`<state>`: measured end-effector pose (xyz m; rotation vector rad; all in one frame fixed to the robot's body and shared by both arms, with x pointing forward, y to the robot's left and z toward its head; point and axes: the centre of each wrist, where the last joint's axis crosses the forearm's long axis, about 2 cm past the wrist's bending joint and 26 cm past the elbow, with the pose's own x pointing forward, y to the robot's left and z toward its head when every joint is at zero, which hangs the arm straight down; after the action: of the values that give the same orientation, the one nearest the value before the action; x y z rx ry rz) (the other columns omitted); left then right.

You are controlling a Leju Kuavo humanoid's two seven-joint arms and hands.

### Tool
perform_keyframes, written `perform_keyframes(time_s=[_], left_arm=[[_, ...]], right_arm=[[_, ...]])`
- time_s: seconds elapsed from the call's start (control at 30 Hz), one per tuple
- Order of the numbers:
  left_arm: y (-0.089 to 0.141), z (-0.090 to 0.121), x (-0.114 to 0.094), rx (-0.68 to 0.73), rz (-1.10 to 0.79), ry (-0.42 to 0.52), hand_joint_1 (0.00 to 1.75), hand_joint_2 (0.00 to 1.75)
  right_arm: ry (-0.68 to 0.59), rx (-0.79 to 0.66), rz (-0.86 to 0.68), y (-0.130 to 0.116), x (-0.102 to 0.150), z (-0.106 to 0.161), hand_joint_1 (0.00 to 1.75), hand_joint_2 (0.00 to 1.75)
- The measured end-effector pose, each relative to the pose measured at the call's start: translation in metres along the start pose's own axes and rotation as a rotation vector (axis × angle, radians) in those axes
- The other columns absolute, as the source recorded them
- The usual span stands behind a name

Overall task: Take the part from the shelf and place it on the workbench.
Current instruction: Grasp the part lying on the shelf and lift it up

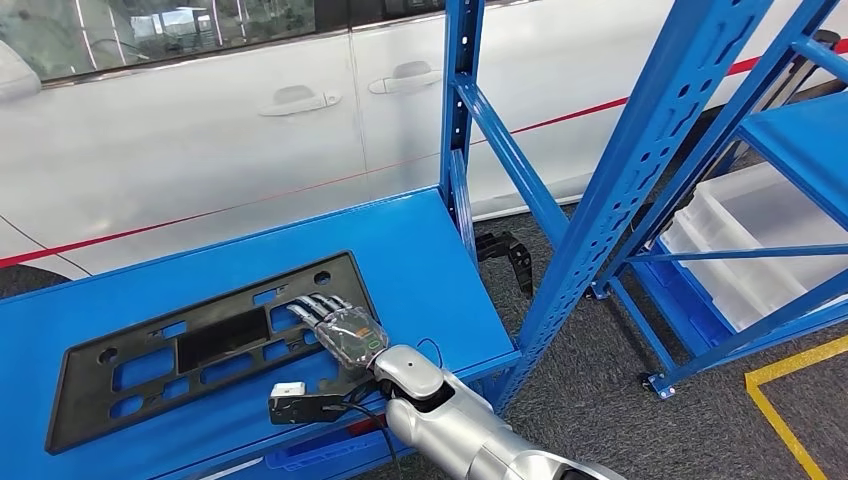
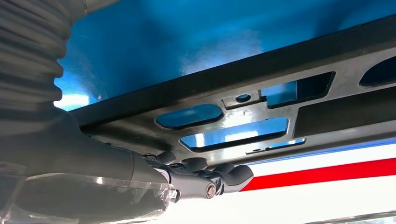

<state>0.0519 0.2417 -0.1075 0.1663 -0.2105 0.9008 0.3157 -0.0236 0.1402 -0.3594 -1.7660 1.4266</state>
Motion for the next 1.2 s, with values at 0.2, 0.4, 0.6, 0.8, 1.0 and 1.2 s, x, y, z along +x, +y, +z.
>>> perform_keyframes(time_s=[0.2, 0.4, 0.6, 0.8, 1.0, 1.2], left_arm=[[0.0, 0.0, 0.0, 0.0, -0.008, -0.001, 0.0, 0.0], [0.0, 0.0, 0.0, 0.012, -0.019, 0.002, 0.0, 0.0], [0.0, 0.0, 0.0, 0.017, -0.015, 0.006, 0.0, 0.0], [-0.001, 0.0, -0.001, 0.009, -0.01, -0.003, 0.0, 0.0], [-0.002, 0.001, -0.001, -0.003, 0.003, -0.013, 0.0, 0.0], [-0.003, 0.001, -0.001, -0.005, 0.008, -0.02, 0.0, 0.0]], right_arm=[[0.0, -0.005, -0.003, 0.0, 0.0, 0.0, 0.0, 1.75], [0.01, -0.028, -0.022, -0.001, -0.003, 0.001, 0.0, 1.75], [-0.003, -0.03, -0.041, -0.002, -0.004, 0.001, 0.0, 1.75], [-0.011, -0.034, -0.027, -0.003, -0.004, 0.0, 0.0, 1.75], [-0.02, -0.056, -0.003, -0.006, -0.002, -0.001, 1.75, 1.75], [-0.044, -0.083, 0.006, -0.012, 0.001, -0.003, 1.75, 1.75]])
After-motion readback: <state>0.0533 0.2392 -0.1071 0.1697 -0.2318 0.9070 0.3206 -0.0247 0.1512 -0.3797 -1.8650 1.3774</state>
